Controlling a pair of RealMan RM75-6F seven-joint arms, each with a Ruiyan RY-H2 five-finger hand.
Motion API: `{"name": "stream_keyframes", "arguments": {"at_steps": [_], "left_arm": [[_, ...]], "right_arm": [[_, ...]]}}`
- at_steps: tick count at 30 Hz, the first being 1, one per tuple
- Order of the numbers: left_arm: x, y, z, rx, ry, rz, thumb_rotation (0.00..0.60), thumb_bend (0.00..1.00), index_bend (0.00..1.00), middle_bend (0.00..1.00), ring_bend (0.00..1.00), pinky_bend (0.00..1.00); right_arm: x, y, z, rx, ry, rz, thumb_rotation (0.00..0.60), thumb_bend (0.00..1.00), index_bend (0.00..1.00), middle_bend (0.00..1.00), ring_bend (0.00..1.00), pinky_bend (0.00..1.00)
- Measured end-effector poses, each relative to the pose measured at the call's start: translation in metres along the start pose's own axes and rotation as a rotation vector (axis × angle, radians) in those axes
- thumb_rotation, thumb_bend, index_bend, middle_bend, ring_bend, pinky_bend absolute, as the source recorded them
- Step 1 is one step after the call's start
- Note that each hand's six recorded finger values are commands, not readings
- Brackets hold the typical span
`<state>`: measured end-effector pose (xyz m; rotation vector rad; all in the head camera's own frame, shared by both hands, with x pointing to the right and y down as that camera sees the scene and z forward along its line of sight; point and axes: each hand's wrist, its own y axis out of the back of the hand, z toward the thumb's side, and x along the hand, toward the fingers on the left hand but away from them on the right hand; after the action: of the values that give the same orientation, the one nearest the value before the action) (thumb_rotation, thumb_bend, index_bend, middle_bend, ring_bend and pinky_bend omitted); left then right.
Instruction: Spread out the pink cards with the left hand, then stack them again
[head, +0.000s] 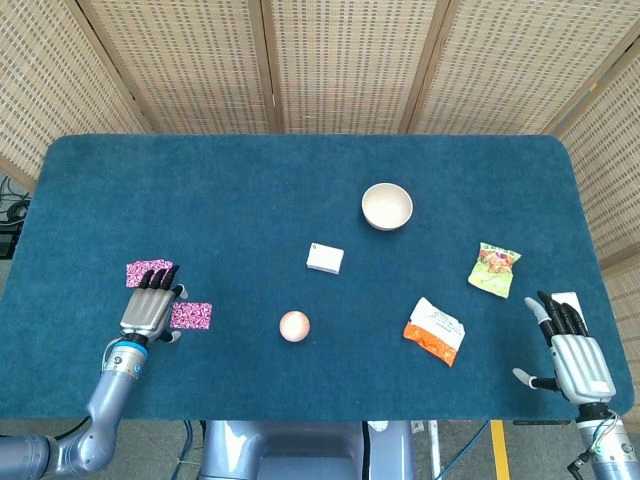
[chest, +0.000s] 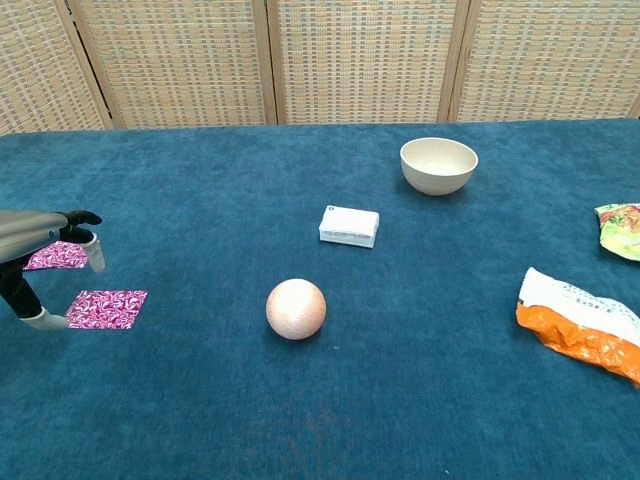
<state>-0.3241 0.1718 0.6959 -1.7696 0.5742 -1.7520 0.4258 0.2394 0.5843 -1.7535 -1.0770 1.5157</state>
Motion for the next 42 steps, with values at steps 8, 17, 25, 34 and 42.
{"name": "stream_keyframes", "arguments": {"at_steps": [8, 17, 25, 34, 42], "left_arm": [[0.007, -0.005, -0.001, 0.002, 0.021, -0.003, 0.600, 0.20, 0.31, 0.00, 0.00, 0.00], [0.013, -0.015, -0.002, 0.005, 0.038, -0.022, 0.600, 0.21, 0.31, 0.00, 0.00, 0.00], [0.016, -0.015, -0.001, 0.010, 0.046, -0.020, 0.600, 0.21, 0.31, 0.00, 0.00, 0.00], [0.019, -0.018, 0.002, 0.011, 0.047, -0.029, 0.600, 0.21, 0.31, 0.00, 0.00, 0.00], [0.019, -0.019, 0.004, 0.008, 0.047, -0.029, 0.600, 0.22, 0.31, 0.00, 0.00, 0.00]], "right_arm": [[0.000, 0.000, -0.001, -0.004, -0.003, 0.001, 0.600, 0.10, 0.00, 0.00, 0.00, 0.00], [0.000, 0.001, -0.001, -0.008, -0.003, -0.002, 0.600, 0.10, 0.00, 0.00, 0.00, 0.00], [0.000, 0.001, -0.001, -0.007, -0.002, -0.002, 0.600, 0.10, 0.00, 0.00, 0.00, 0.00], [0.001, 0.002, -0.001, -0.009, -0.001, -0.006, 0.600, 0.10, 0.00, 0.00, 0.00, 0.00], [0.001, 0.003, -0.001, -0.011, 0.000, -0.006, 0.600, 0.10, 0.00, 0.00, 0.00, 0.00]]}}
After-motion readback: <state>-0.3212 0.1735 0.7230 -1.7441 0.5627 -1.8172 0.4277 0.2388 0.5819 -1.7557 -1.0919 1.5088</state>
